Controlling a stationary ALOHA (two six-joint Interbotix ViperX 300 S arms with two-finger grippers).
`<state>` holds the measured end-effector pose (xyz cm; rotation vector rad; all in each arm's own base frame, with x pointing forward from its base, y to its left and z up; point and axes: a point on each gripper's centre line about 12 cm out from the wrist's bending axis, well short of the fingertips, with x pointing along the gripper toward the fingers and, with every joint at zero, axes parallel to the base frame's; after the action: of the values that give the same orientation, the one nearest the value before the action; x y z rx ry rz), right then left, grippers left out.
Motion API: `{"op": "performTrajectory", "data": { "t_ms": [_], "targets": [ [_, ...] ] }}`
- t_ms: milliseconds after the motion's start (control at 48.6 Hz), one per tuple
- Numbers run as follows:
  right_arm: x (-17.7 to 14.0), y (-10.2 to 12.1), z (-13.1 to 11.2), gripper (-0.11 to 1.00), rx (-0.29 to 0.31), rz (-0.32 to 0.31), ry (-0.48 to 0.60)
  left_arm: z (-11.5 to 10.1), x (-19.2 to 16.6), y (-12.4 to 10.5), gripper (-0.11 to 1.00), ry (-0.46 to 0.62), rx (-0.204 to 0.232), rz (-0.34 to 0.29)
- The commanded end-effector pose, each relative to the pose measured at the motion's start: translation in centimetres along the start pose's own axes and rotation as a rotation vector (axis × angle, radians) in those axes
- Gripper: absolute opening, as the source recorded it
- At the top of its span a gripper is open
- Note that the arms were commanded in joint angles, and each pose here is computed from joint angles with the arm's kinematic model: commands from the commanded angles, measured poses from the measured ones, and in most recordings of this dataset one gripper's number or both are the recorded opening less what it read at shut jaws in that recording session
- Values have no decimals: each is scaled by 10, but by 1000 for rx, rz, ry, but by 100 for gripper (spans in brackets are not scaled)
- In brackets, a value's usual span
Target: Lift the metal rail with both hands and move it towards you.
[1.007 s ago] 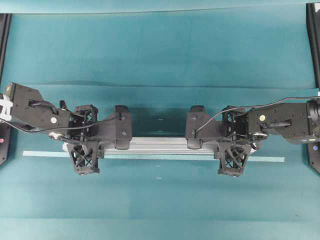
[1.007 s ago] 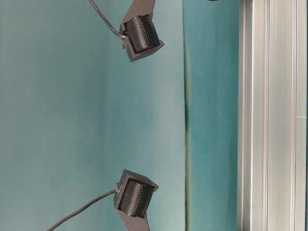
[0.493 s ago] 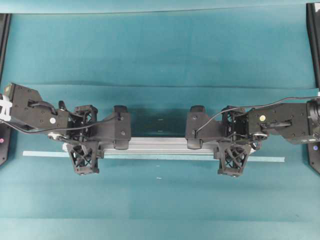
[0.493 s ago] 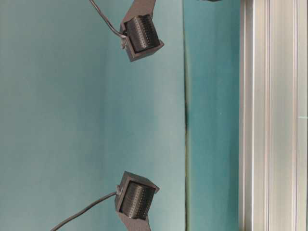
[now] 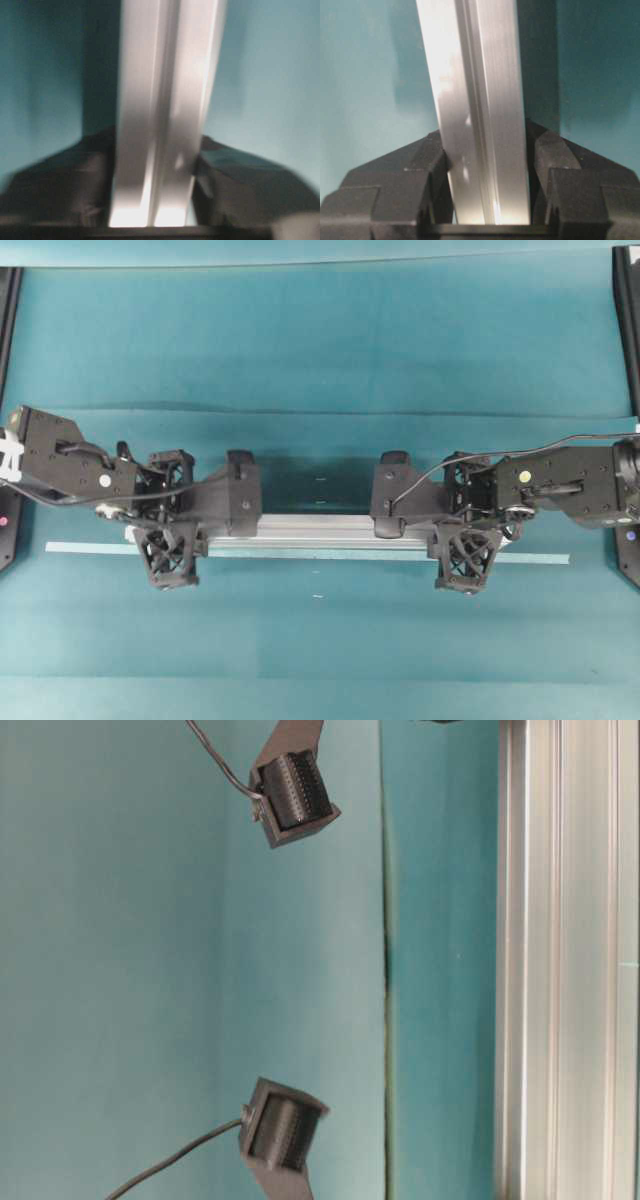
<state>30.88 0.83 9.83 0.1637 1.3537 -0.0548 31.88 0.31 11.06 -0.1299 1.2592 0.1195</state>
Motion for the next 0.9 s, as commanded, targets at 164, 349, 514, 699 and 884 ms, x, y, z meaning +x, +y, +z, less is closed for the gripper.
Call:
{"op": "performTrajectory", "data": {
  "t_ms": [164,349,514,699,884],
  "targets": [
    [5,2,0,38,52,9,9,3,-6,-2,82,-27,0,-6],
    [5,2,-1,86,45,6,10,7,-10,-5,84,-39,4,-11],
    [0,0,1,100,35,-4,-8,10,-19,-11,88,-50,22,-18],
    [-25,-2,11,100,39,4,-85,11,-41,-11,92,-72,22,-21],
    [-64,-6,19,100,31,8,-215,16,-80,-10,92,-185,22,-40]
  ]
}}
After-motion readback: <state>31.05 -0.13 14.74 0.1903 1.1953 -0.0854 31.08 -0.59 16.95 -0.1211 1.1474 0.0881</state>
